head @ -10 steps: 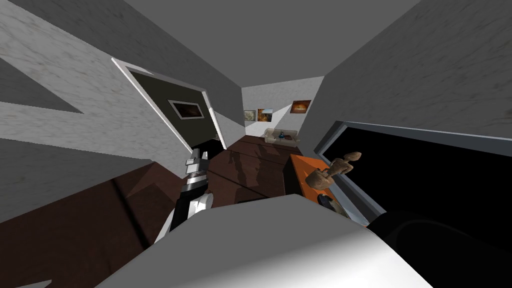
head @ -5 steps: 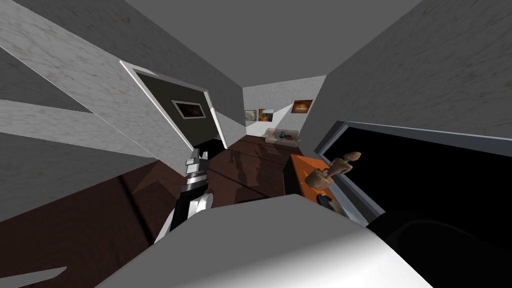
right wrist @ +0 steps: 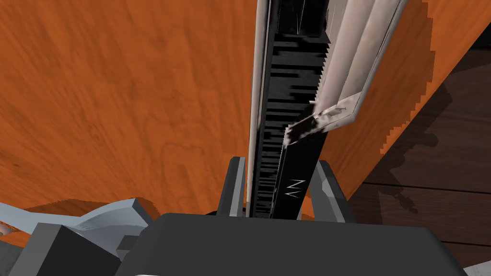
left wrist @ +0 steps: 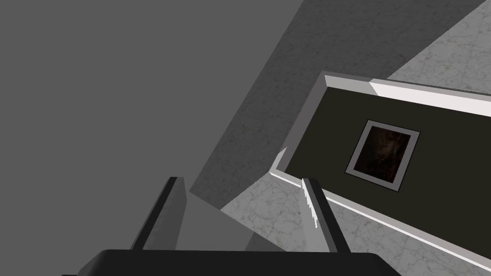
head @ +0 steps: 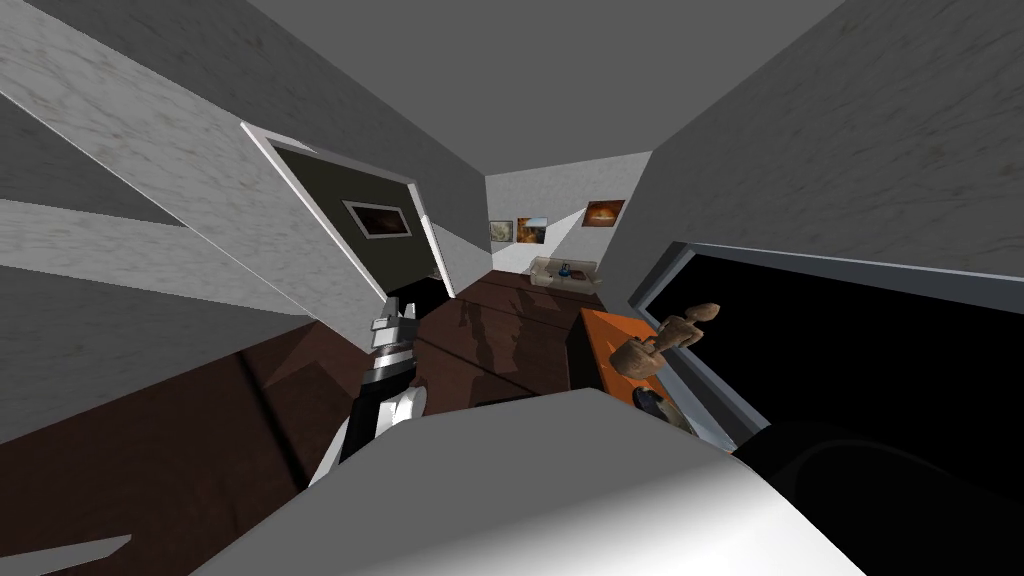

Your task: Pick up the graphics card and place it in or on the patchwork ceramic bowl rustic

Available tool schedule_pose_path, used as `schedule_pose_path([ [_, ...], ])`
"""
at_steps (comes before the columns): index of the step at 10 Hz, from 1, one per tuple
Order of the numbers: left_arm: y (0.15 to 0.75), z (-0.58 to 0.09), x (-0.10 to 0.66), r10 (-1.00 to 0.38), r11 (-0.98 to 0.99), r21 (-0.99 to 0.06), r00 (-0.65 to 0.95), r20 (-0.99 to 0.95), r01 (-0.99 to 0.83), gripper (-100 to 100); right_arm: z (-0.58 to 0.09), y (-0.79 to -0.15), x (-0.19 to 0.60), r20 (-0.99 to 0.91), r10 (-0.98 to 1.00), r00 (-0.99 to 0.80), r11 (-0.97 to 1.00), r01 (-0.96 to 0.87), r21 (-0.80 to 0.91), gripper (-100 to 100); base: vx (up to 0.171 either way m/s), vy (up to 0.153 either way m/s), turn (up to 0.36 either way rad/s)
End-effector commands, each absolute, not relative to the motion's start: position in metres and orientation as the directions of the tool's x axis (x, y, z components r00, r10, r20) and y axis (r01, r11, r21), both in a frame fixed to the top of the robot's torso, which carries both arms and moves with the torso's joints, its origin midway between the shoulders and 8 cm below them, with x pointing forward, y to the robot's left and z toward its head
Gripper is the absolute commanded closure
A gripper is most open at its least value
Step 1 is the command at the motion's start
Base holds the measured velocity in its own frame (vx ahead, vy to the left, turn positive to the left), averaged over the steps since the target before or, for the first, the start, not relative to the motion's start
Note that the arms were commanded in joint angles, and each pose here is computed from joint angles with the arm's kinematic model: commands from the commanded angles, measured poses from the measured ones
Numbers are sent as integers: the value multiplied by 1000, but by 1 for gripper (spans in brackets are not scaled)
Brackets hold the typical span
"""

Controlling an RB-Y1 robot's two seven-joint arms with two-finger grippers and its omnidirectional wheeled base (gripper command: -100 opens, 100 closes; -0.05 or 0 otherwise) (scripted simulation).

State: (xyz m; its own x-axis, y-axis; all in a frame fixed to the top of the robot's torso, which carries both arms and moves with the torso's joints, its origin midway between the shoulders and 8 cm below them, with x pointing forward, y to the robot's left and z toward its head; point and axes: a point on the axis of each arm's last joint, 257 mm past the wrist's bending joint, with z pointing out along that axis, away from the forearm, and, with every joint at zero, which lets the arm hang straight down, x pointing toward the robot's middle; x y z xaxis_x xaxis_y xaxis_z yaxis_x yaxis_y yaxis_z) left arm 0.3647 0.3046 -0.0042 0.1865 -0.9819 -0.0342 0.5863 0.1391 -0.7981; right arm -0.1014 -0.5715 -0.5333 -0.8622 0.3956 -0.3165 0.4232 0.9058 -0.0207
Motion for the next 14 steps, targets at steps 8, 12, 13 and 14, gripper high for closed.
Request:
schedule_pose_path([
  [8,305,-4,365,-982,139,-798,187,-34,586,0,-490,-607,-127,-293,393,-871,904,425,-53,100,62,38,-84],
  [12,305,-4,365,-982,139,-798,187,-34,586,0,-455,-633,-141,-275,392,-878,901,427,-79,100,114,67,-122],
  [13,305,-4,365,-982,139,-798,187,-34,586,0,-449,-638,-142,-272,391,-880,901,425,-82,100,83,26,-94],
  [14,305,-4,365,-982,139,-798,187,-34,586,0,-436,-646,-143,-266,387,-883,903,422,-86,100,107,39,-120],
])
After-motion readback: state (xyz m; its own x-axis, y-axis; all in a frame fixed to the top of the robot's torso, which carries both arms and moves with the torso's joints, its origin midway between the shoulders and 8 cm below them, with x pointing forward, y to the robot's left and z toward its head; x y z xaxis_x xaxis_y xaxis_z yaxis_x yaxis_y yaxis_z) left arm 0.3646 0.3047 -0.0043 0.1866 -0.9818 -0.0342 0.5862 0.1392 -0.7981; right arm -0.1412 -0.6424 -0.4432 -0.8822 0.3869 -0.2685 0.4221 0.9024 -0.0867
